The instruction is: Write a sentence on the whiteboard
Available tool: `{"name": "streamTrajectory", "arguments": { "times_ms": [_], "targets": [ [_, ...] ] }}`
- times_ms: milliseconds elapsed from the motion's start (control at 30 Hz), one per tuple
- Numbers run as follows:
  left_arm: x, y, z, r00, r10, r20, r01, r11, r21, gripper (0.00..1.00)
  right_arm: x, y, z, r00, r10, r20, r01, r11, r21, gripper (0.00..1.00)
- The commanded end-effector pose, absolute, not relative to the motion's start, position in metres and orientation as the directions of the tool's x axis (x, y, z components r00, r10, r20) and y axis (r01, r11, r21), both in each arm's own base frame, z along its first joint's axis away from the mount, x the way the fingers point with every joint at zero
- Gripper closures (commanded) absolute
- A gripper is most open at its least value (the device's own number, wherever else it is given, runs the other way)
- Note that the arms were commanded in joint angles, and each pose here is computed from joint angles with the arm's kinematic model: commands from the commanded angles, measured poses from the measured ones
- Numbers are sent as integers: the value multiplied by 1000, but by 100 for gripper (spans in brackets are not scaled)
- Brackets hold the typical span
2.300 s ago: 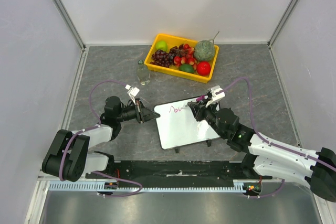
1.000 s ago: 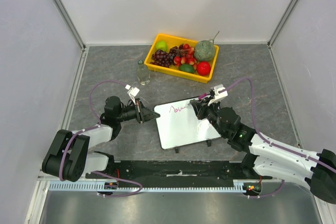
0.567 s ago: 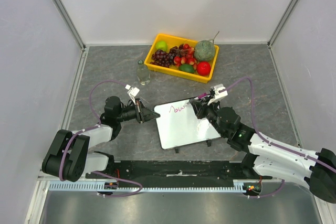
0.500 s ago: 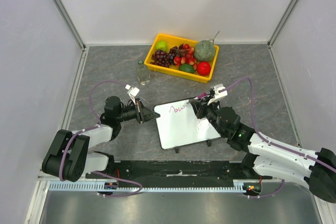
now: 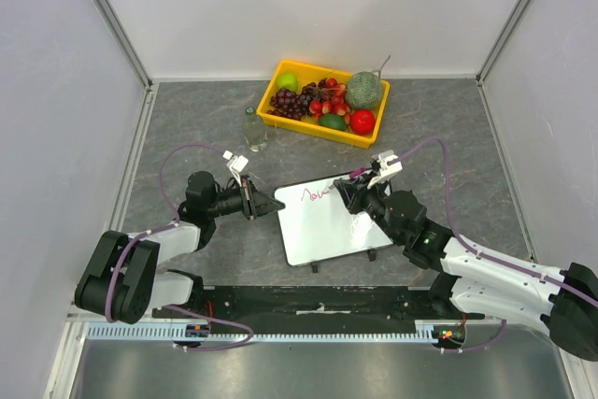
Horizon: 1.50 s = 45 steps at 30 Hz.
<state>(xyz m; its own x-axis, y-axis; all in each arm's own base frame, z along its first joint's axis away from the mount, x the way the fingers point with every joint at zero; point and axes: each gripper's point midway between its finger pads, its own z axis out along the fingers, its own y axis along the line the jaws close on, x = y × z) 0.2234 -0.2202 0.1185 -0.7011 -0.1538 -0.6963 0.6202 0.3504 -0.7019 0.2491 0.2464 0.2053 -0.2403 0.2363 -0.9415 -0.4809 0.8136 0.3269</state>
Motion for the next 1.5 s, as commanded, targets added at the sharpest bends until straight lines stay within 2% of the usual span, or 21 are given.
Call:
{"name": "streamTrajectory", "arguments": {
  "times_ms": [0, 667, 1200, 1467],
  "targets": [
    [222, -219, 114, -662, -120, -740, 664, 363, -654, 98, 246, 243, 199, -259, 240, -935, -478, 810, 340, 100],
    [223, -219, 114, -660, -121, -742, 665, 364, -652, 98, 247, 225, 200, -233, 243, -942, -427, 845, 323, 100],
    [222, -218, 114, -657, -123, -744, 666, 366, -649, 98, 235, 221, 265, -174, 330, -928, -500, 782, 372, 100],
    [219, -218, 115, -656, -121, -745, 669, 364, -648, 98, 234, 229, 268, -231, 286, -930, -592, 717, 368, 100]
  ]
}}
